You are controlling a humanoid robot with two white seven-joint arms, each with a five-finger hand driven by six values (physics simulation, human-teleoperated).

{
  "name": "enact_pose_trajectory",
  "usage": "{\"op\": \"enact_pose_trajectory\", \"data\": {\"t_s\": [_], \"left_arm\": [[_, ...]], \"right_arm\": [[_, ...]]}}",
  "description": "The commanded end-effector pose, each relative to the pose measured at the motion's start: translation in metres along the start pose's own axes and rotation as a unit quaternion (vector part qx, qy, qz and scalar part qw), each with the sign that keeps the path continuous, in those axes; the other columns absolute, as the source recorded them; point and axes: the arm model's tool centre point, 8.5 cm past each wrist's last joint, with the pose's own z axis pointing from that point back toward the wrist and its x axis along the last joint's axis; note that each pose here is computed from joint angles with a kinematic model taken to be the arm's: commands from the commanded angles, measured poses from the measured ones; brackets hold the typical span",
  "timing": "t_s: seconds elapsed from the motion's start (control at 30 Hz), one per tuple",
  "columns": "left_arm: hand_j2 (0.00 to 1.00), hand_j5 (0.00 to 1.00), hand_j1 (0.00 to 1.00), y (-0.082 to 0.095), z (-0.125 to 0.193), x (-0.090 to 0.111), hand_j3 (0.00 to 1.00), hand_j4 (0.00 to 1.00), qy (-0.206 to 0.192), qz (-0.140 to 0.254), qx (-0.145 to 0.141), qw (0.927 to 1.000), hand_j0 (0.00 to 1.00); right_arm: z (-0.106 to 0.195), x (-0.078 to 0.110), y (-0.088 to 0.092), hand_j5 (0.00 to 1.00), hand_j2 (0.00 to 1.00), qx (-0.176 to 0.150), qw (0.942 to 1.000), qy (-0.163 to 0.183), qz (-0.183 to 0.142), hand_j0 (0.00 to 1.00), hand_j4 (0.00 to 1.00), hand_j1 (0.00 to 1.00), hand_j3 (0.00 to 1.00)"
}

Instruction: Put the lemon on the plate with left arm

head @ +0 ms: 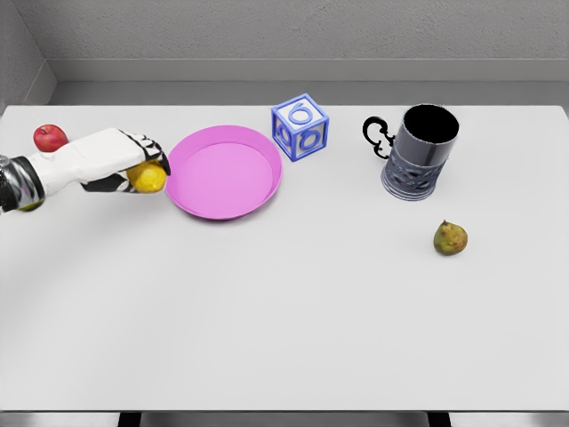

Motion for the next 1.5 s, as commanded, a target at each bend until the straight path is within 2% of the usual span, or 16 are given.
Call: {"op": "enact_pose_trajectory", "data": {"t_s": [0.0, 0.27, 0.47, 0.53, 0.6, 0.63, 0.67, 0.7, 0.73, 0.93, 1.0, 1.13, 1.27, 1.3, 1.4, 1.47], "left_arm": [[0.49, 0.49, 0.49, -0.001, -0.013, 0.01, 0.49, 0.49, -0.015, 0.012, 0.012, 0.9998, 0.49], [0.47, 0.47, 0.47, 0.007, -0.036, 0.026, 0.47, 0.47, -0.043, 0.031, 0.044, 0.9976, 0.47], [0.48, 0.48, 0.48, -0.002, -0.058, 0.01, 0.48, 0.48, -0.027, 0.075, 0.042, 0.9959, 0.48], [0.48, 0.48, 0.48, -0.004, -0.068, 0.018, 0.48, 0.48, -0.036, 0.08, 0.044, 0.9951, 0.48], [0.51, 0.51, 0.51, -0.009, -0.077, 0.025, 0.51, 0.51, -0.047, 0.086, 0.031, 0.9947, 0.51], [0.59, 0.59, 0.59, -0.009, -0.08, 0.029, 0.59, 0.59, -0.051, 0.086, 0.031, 0.9945, 0.59], [0.62, 0.62, 0.62, -0.009, -0.083, 0.032, 0.62, 0.62, -0.056, 0.086, 0.033, 0.9942, 0.62], [0.84, 0.84, 0.84, -0.006, -0.084, 0.032, 0.84, 0.84, -0.057, 0.085, 0.034, 0.9942, 0.84], [1.0, 1.0, 1.0, -0.002, -0.084, 0.031, 1.0, 1.0, -0.056, 0.082, 0.036, 0.9944, 1.0], [1.0, 1.0, 1.0, 0.002, -0.077, 0.015, 1.0, 1.0, -0.037, 0.082, 0.035, 0.9953, 1.0], [1.0, 1.0, 1.0, 0.009, -0.064, 0.002, 1.0, 1.0, -0.021, 0.073, 0.036, 0.9964, 1.0], [1.0, 1.0, 1.0, 0.032, 0.006, -0.047, 1.0, 1.0, 0.049, 0.066, 0.07, 0.9941, 1.0], [1.0, 1.0, 1.0, 0.021, 0.067, -0.072, 1.0, 1.0, 0.083, 0.102, 0.075, 0.9886, 1.0], [1.0, 1.0, 1.0, 0.02, 0.077, -0.076, 1.0, 1.0, 0.091, 0.103, 0.076, 0.9876, 1.0], [1.0, 1.0, 1.0, 0.037, 0.071, -0.061, 1.0, 1.0, 0.06, 0.096, 0.1, 0.9885, 1.0], [1.0, 1.0, 1.0, 0.035, 0.07, -0.057, 1.0, 1.0, 0.052, 0.101, 0.101, 0.9883, 1.0]], "right_arm": [[0.0, 0.0, 0.0, 1.0, 1.0, 0.0, 1.0, 0.0, 0.0, 1.0, 1.0, 1.0, 1.0], [0.0, 0.0, 0.0, 1.0, 1.0, 0.0, 1.0, 0.0, 0.0, 1.0, 1.0, 1.0, 1.0], [0.0, 0.0, 0.0, 1.0, 1.0, 0.0, 1.0, 0.0, 0.0, 1.0, 1.0, 1.0, 1.0], [0.0, 0.0, 0.0, 1.0, 1.0, 0.0, 1.0, 0.0, 0.0, 1.0, 1.0, 1.0, 1.0], [0.0, 0.0, 0.0, 1.0, 1.0, 0.0, 1.0, 0.0, 0.0, 1.0, 1.0, 1.0, 1.0], [0.0, 0.0, 0.0, 1.0, 1.0, 0.0, 1.0, 0.0, 0.0, 1.0, 1.0, 1.0, 1.0], [0.0, 0.0, 0.0, 1.0, 1.0, 0.0, 1.0, 0.0, -0.001, 1.0, 1.0, 1.0, 1.0], [0.0, 0.0, 0.0, 1.0, 1.0, 0.0, 1.0, 0.0, 0.0, 1.0, 1.0, 1.0, 1.0], [0.0, 0.0, 0.0, 1.0, 1.0, 0.0, 1.0, 0.0, 0.0, 1.0, 1.0, 1.0, 1.0], [0.0, 0.0, 0.0, 1.0, 1.0, 0.0, 1.0, 0.0, 0.0, 1.0, 1.0, 1.0, 1.0], [0.0, 0.0, 0.0, 1.0, 1.0, 0.0, 1.0, 0.0, 0.0, 1.0, 1.0, 1.0, 1.0], [0.0, 0.0, 0.0, 1.0, 1.0, 0.0, 1.0, 0.0, 0.0, 1.0, 1.0, 1.0, 1.0], [0.0, 0.0, 0.0, 1.0, 1.0, 0.0, 1.0, 0.0, 0.0, 1.0, 1.0, 1.0, 1.0], [0.0, 0.0, 0.0, 1.0, 1.0, 0.0, 1.0, 0.0, 0.0, 1.0, 1.0, 1.0, 1.0], [0.0, 0.0, 0.0, 1.0, 1.0, 0.0, 1.0, 0.0, 0.0, 1.0, 1.0, 1.0, 1.0], [0.0, 0.0, 0.0, 1.0, 1.0, 0.0, 1.0, 0.0, 0.0, 1.0, 1.0, 1.0, 1.0]]}}
